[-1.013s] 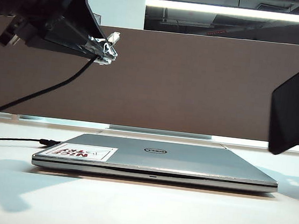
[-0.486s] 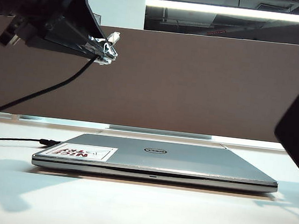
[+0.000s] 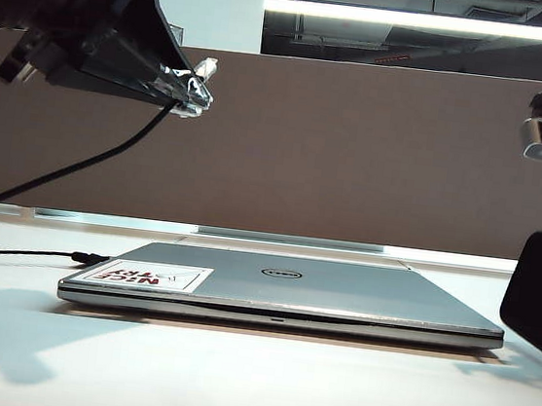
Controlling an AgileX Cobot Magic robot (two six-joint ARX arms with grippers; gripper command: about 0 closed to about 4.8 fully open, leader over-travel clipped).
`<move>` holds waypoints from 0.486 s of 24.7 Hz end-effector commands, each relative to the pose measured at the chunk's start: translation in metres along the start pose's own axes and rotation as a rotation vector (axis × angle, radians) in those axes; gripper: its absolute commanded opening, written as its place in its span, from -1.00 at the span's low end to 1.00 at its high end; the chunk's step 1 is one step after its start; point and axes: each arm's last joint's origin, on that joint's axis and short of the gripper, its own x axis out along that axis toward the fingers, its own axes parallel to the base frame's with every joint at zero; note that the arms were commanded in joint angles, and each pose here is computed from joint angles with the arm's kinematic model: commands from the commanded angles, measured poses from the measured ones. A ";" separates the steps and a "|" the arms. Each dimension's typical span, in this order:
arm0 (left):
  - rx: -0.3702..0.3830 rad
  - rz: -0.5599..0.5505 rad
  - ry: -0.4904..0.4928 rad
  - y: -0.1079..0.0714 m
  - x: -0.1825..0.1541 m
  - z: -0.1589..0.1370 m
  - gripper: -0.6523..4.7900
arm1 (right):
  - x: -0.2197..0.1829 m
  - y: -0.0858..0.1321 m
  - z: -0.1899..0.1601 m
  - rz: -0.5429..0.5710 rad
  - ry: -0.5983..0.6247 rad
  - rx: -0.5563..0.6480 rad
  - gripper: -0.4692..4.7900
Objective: Pick up the charging cable and the phone, plug the charging cable into the charging port on the phone, and finally place them back on the table.
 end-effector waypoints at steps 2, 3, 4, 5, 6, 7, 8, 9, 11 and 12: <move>0.006 -0.007 -0.016 -0.001 0.000 0.002 -0.78 | 0.007 0.000 0.004 -0.008 -0.004 -0.010 -0.80; 0.006 -0.007 -0.016 -0.001 0.000 0.002 -0.78 | 0.007 0.000 0.005 -0.007 -0.013 -0.010 -0.80; 0.006 -0.007 -0.016 -0.001 0.000 0.002 -0.78 | 0.007 0.000 0.006 -0.006 -0.021 -0.011 -0.76; 0.006 -0.007 -0.016 -0.001 0.000 0.002 -0.78 | 0.007 0.001 0.007 0.003 -0.031 -0.012 -0.74; 0.006 -0.007 -0.016 -0.001 0.000 0.002 -0.78 | 0.008 0.001 0.008 0.014 -0.030 -0.012 -0.74; 0.006 -0.007 -0.016 -0.001 0.000 0.002 -0.78 | 0.011 0.001 0.009 0.033 -0.020 -0.012 -0.71; 0.006 -0.007 -0.016 -0.001 0.000 0.002 -0.78 | 0.014 0.001 0.011 0.034 -0.008 -0.011 -0.55; 0.006 -0.006 -0.016 -0.001 0.000 0.002 -0.78 | 0.016 0.001 0.011 0.033 0.001 -0.010 -0.48; 0.006 -0.006 -0.015 -0.001 0.000 0.002 -0.78 | 0.022 0.001 0.014 0.030 0.022 -0.008 -0.46; 0.006 -0.006 -0.015 -0.001 0.000 0.002 -0.78 | 0.025 0.001 0.016 0.029 0.023 -0.008 -0.46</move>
